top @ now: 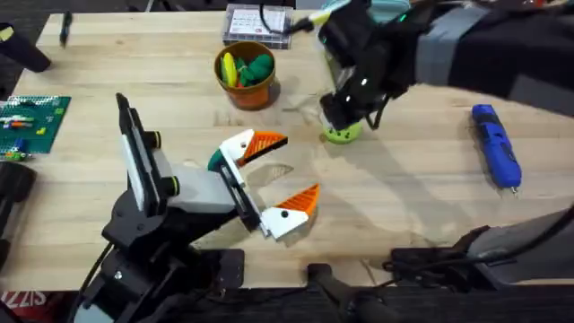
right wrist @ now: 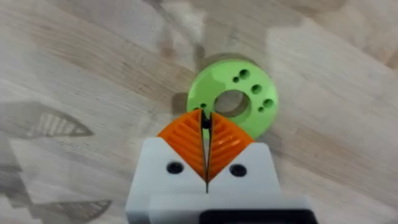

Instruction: Pick up the gripper from the table and insert it into the empty holder that is missing its gripper. Then pick up a screw, insert it into the mounting hole, and use the screwdriver to tighten it. Finally, clean up the table by picking up the vegetable and placing it into the bucket.

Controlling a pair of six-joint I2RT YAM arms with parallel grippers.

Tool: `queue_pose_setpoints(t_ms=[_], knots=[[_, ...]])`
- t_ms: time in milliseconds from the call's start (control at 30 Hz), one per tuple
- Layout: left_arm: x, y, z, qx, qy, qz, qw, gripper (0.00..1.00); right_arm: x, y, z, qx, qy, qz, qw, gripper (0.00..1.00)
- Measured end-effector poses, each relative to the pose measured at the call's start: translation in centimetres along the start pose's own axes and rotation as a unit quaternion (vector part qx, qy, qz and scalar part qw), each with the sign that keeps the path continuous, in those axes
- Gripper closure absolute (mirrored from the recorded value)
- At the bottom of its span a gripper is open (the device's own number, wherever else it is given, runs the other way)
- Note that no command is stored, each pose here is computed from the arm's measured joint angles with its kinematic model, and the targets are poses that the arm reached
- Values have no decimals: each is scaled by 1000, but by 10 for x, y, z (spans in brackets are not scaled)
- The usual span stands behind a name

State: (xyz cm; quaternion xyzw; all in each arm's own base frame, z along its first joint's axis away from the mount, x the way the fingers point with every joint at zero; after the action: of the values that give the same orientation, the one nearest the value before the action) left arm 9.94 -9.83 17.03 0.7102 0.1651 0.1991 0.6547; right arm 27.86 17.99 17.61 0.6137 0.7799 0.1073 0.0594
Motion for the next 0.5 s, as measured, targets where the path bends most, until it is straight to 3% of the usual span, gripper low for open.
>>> queue_pose_setpoints(t_ms=[300,500], knots=[[0,0,0,0,0,0,1000,14,-4,24,-86,-70,17,-27,997,995],[0,0,0,0,0,0,1000,15,-7,19,-110,-84,21,-33,996,995]])
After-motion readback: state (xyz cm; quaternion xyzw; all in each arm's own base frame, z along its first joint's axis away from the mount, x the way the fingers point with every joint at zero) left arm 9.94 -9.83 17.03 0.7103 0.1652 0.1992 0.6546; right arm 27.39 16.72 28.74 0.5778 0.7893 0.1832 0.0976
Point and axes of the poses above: each hand's point on the last joint's axis, 136 mm out from that joint toward the fingers, its own z axis out along the fingers, its own x axis along the line the jaws close on, y = z × x, the point moved 10 cm from there along -z, back along the fingers, and after that the axes turned 12 degrees about z, right-handed, at the moved point
